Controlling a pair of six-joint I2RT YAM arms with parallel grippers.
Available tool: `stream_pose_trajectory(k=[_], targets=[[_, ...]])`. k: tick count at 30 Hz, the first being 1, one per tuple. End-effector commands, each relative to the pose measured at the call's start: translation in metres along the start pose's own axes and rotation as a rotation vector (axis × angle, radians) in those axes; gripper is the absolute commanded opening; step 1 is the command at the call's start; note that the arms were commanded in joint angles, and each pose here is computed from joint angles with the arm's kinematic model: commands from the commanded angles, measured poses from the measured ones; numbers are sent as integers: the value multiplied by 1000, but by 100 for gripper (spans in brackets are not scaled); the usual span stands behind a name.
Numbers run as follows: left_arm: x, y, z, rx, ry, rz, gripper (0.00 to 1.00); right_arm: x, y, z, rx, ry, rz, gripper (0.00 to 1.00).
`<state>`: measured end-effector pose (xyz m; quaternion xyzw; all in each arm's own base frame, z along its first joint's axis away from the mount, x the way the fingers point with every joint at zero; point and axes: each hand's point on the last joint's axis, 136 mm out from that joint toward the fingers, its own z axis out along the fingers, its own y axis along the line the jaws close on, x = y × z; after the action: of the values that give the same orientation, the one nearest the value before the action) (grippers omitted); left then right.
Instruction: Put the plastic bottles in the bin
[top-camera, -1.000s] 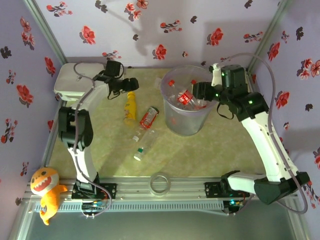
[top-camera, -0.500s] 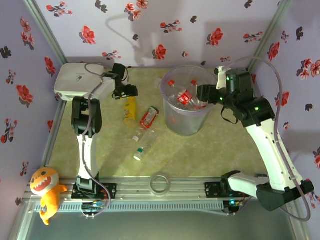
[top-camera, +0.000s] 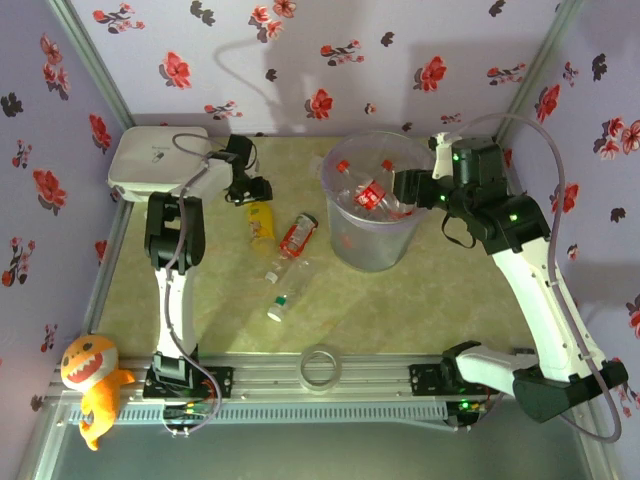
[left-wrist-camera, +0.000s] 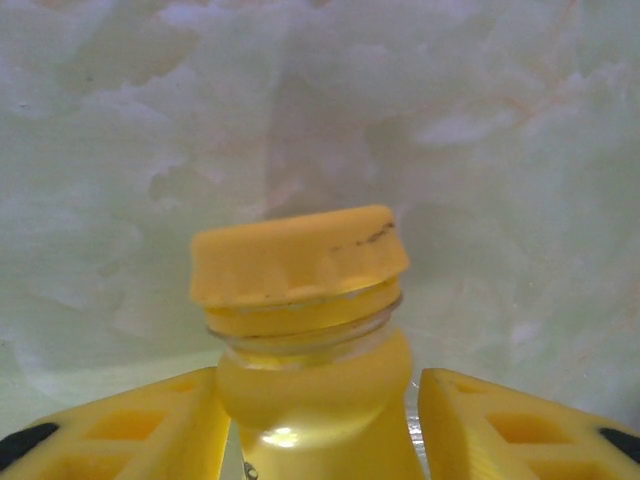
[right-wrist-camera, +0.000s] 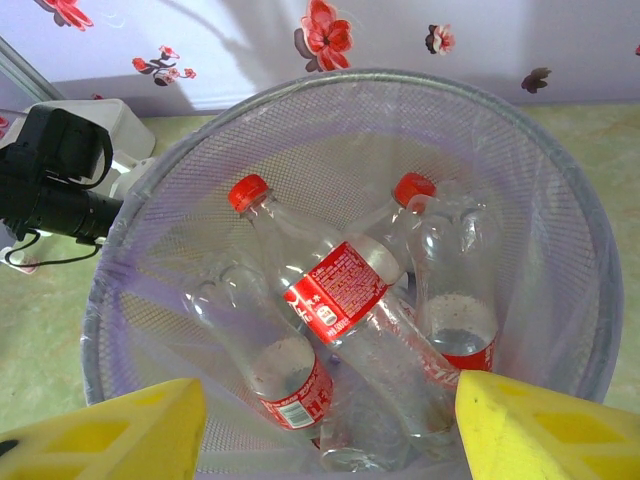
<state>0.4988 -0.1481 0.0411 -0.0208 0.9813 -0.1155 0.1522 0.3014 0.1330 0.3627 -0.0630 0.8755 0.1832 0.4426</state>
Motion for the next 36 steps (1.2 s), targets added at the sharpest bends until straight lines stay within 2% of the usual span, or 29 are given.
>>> stream_pose_trajectory(k=[1, 5, 9, 13, 18, 23, 26, 31, 36], targets=[[1, 0, 1, 5, 4, -6, 47, -2, -4, -4, 18, -4, -6, 67], [-9, -1, -23, 3, -47, -3, 42, -4, 0, -3, -1, -6, -4, 67], [-23, -4, -63, 12, -138, -5, 39, -10, 8, 3, -39, -6, 7, 67], [-37, -10, -114, 52, -279, -35, 33, -17, 22, 13, -99, -5, 20, 67], [-36, -31, -187, 121, -428, -35, 32, -19, 56, 27, -172, 14, -20, 67], [-26, -54, -254, 297, -587, -90, 26, -12, 111, 45, -288, 64, -92, 67], [-15, -62, -286, 415, -676, -145, 20, -8, 148, 53, -384, 83, -117, 73], [-1, -84, -309, 642, -737, -236, 13, 5, 199, 69, -524, 138, -135, 81], [10, -110, -327, 726, -751, -198, 12, 22, 229, 87, -580, 206, -156, 86]])
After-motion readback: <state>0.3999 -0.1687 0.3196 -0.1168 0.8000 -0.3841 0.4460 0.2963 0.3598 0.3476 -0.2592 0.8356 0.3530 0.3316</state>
